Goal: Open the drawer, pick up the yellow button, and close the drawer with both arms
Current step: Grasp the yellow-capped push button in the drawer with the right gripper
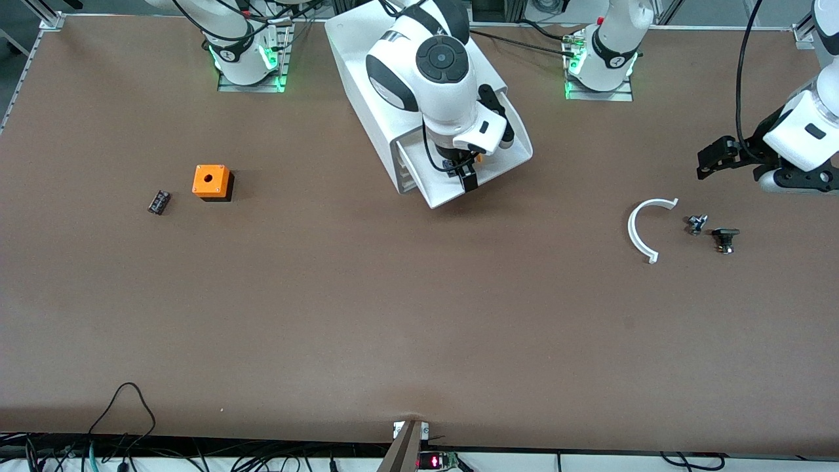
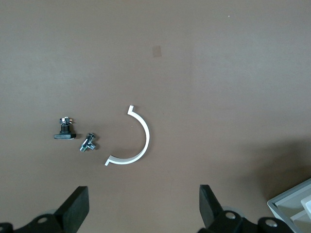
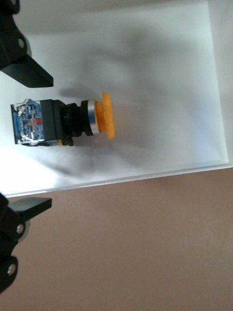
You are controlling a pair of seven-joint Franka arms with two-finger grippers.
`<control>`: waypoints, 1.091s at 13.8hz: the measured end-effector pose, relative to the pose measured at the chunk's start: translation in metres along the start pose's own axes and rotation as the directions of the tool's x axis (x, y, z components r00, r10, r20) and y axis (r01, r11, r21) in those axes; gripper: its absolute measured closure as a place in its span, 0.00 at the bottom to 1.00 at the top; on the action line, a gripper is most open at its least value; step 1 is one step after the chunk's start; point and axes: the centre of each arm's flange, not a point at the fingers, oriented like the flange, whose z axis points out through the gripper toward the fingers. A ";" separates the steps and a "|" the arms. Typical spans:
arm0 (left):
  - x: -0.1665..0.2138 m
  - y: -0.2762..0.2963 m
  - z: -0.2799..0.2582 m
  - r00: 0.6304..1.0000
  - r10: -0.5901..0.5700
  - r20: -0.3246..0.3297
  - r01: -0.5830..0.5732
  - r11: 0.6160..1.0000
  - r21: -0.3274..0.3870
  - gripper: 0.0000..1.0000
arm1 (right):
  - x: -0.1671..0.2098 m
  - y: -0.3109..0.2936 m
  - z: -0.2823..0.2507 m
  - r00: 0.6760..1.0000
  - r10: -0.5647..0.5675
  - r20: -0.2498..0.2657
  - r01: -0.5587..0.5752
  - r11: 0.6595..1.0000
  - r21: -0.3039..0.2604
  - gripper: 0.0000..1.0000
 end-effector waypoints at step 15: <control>-0.001 0.003 -0.003 1.000 0.000 0.011 0.000 1.000 0.000 0.00 | 0.003 -0.002 0.016 0.999 -0.023 0.040 0.023 1.000 0.000 0.45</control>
